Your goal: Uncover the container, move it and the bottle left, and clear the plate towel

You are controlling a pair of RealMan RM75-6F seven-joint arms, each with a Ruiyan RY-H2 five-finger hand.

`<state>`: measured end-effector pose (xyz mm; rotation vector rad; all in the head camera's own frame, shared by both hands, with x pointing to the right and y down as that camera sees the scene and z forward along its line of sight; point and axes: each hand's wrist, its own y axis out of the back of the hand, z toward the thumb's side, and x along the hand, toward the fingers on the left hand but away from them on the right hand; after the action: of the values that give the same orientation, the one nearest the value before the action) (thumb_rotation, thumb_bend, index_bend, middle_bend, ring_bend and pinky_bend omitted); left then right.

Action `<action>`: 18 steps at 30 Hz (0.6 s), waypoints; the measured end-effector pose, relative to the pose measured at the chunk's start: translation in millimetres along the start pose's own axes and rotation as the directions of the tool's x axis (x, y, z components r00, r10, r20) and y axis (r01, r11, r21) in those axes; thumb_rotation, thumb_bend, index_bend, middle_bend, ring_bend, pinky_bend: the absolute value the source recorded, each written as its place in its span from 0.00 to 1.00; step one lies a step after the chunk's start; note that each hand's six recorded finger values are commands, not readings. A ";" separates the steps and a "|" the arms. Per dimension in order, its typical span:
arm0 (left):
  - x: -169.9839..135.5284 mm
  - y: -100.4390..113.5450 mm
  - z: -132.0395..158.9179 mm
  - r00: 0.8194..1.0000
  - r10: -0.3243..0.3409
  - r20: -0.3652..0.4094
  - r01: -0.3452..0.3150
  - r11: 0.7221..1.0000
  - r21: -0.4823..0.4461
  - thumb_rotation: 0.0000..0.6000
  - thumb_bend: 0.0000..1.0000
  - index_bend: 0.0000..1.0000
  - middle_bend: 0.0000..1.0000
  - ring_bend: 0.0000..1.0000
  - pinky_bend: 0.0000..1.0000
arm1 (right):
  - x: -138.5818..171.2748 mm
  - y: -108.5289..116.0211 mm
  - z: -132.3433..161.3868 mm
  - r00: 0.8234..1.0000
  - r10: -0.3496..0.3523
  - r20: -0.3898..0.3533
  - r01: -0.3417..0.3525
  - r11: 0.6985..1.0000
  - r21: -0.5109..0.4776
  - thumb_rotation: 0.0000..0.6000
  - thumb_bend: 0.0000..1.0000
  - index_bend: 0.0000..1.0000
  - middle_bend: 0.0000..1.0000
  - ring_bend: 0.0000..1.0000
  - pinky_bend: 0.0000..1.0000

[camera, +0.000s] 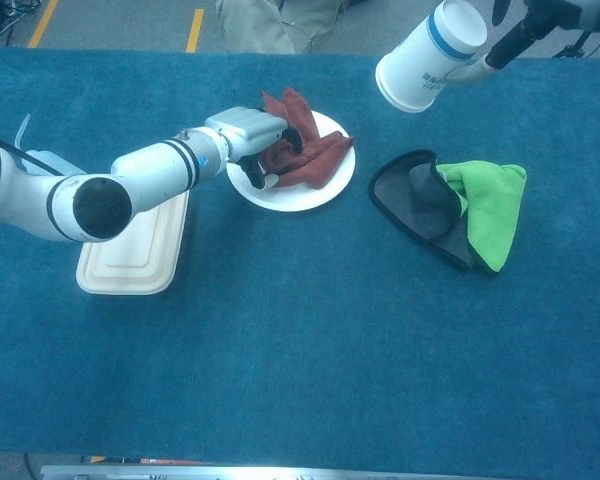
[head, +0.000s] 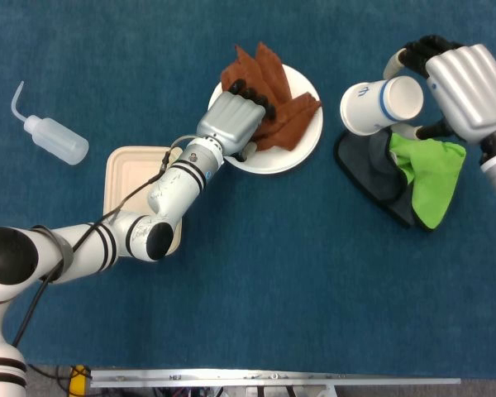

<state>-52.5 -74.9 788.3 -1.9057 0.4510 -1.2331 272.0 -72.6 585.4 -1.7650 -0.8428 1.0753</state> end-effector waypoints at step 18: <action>-14.4 -0.5 -1.6 1.000 0.002 0.030 -0.001 1.000 -0.014 1.00 0.41 0.50 0.58 0.44 0.09 | 0.1 1.2 0.5 1.000 -0.010 0.004 0.010 1.000 -0.018 1.00 0.12 0.47 0.41 0.29 0.47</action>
<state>-60.6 -65.8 780.4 -1.9323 0.4462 -1.2022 271.8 -72.9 584.1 -1.7722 -0.8656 1.0678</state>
